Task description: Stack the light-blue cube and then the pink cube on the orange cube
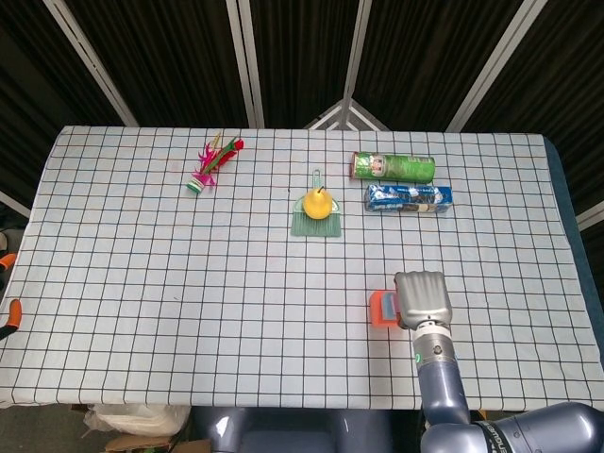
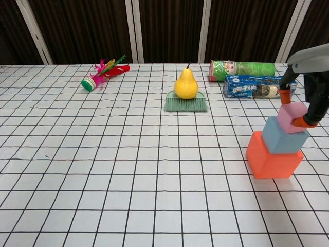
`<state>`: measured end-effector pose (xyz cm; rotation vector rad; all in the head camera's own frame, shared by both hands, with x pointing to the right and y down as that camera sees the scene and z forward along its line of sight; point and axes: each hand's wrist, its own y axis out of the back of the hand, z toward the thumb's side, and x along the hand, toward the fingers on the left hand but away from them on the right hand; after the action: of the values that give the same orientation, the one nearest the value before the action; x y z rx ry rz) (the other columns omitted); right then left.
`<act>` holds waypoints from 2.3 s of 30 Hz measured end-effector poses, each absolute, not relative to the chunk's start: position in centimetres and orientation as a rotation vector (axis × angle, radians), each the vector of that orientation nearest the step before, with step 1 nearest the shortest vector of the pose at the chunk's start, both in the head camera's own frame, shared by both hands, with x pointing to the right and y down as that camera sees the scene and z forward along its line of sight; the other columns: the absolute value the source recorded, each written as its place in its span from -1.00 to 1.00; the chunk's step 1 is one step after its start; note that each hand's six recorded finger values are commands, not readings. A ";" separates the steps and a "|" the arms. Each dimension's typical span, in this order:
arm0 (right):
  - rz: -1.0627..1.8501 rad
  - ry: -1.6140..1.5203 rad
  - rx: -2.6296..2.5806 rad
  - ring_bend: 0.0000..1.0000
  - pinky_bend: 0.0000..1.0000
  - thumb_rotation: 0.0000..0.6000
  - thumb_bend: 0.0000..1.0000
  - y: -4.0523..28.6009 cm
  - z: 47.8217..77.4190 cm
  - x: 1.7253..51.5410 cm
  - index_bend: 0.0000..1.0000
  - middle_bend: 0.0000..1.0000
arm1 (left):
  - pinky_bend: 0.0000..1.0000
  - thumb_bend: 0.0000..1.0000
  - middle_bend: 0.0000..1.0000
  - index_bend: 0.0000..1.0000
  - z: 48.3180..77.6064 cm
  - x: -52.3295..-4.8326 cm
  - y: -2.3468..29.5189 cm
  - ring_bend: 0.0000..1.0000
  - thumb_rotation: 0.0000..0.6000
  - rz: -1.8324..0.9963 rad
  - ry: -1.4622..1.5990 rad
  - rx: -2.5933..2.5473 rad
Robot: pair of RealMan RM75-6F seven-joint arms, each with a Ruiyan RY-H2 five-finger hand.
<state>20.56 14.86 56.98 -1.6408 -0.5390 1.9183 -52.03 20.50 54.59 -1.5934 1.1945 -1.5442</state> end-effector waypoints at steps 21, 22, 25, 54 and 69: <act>1.932 -0.568 -1.636 1.00 0.95 1.00 -0.24 14.1 56.8 20.5 0.02 1.00 | -1.00 0.20 -0.91 -0.78 54.6 -52.1 20.5 -1.00 1.00 -1.548 1.195 -1.591; 1.931 -0.566 -1.637 1.00 0.95 1.00 -0.24 14.1 56.8 20.5 0.02 1.00 | -1.00 0.20 -0.91 -0.78 54.6 -52.1 20.5 -1.00 1.00 -1.548 1.194 -1.592; 1.930 -0.564 -1.639 1.00 0.94 1.00 -0.24 14.1 56.7 20.5 0.02 1.00 | -1.00 0.20 -0.91 -0.78 54.7 -52.0 20.5 -1.00 1.00 -1.553 1.189 -1.592; 1.937 -0.550 -1.653 1.00 0.94 1.00 -0.24 14.5 57.3 20.0 0.02 1.00 | -1.00 0.20 -0.91 -0.78 54.7 -52.0 20.5 -1.00 1.00 -1.557 1.192 -1.591; 1.926 -0.532 -1.683 1.00 0.94 1.00 -0.24 14.6 57.3 20.1 -0.93 1.00 | -1.00 0.20 -0.91 -0.78 54.8 -52.0 20.5 -1.00 1.00 -1.561 1.188 -1.590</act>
<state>20.12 14.60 57.29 -1.6833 -0.5320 1.9258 -51.97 20.51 54.81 -1.5897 1.1876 -1.5608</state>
